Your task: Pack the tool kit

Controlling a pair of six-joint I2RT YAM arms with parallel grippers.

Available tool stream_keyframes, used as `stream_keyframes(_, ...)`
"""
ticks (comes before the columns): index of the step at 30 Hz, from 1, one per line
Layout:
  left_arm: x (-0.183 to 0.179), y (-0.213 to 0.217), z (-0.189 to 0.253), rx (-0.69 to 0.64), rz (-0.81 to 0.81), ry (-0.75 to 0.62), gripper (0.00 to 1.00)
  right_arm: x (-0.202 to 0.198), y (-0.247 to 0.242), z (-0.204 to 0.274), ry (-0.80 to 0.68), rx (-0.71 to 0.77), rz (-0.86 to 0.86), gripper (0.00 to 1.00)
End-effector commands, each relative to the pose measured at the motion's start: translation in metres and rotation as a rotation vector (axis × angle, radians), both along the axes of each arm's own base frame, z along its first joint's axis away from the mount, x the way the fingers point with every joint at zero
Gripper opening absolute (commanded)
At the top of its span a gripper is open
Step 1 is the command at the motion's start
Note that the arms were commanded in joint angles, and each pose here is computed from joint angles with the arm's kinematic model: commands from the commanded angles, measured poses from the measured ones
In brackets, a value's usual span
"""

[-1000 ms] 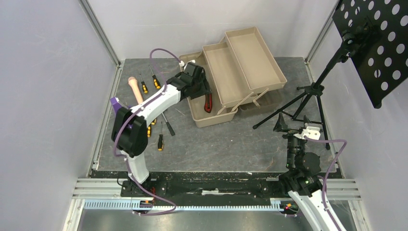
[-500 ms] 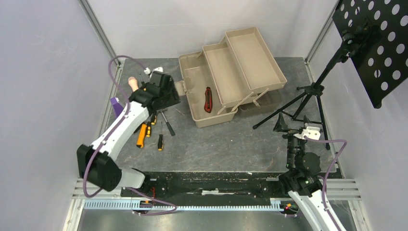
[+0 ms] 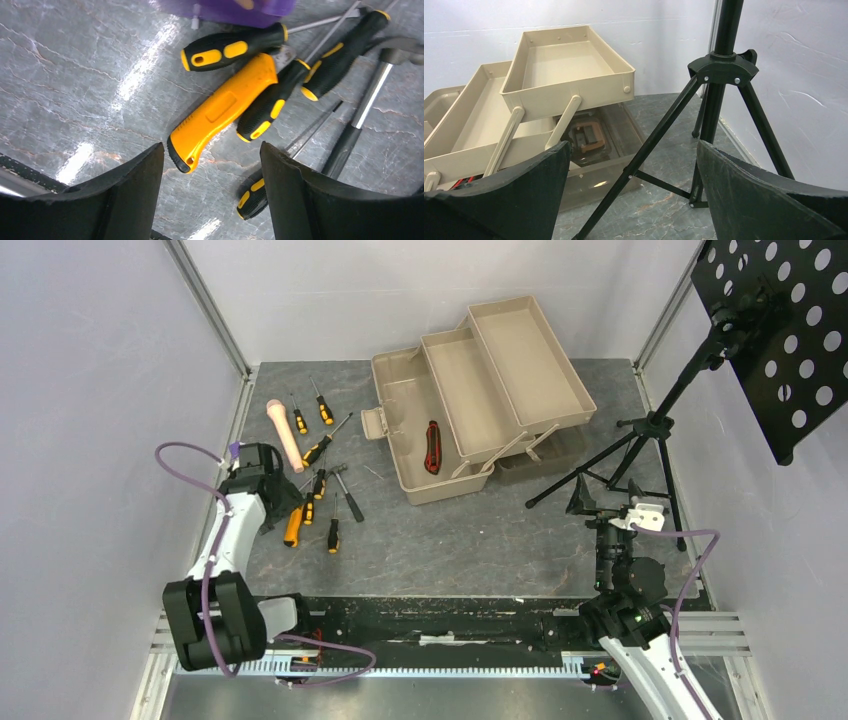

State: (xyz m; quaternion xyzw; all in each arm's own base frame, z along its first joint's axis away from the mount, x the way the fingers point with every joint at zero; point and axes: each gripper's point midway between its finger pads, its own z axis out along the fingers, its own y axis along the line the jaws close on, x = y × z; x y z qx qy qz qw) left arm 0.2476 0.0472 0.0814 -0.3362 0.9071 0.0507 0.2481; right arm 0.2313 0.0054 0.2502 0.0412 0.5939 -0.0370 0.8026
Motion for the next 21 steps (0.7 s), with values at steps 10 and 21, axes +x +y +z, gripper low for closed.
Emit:
stream_keyframes(10,0.002,-0.013,-0.045,-0.181,-0.045,0.093,0.77,-0.014,-0.002,0.022,-0.108,0.049,0.018,0.98)
stream_keyframes(21,-0.015,-0.042,-0.040,-0.317,-0.024,0.056,0.69,-0.015,-0.001,0.022,-0.116,0.049,0.024,0.98)
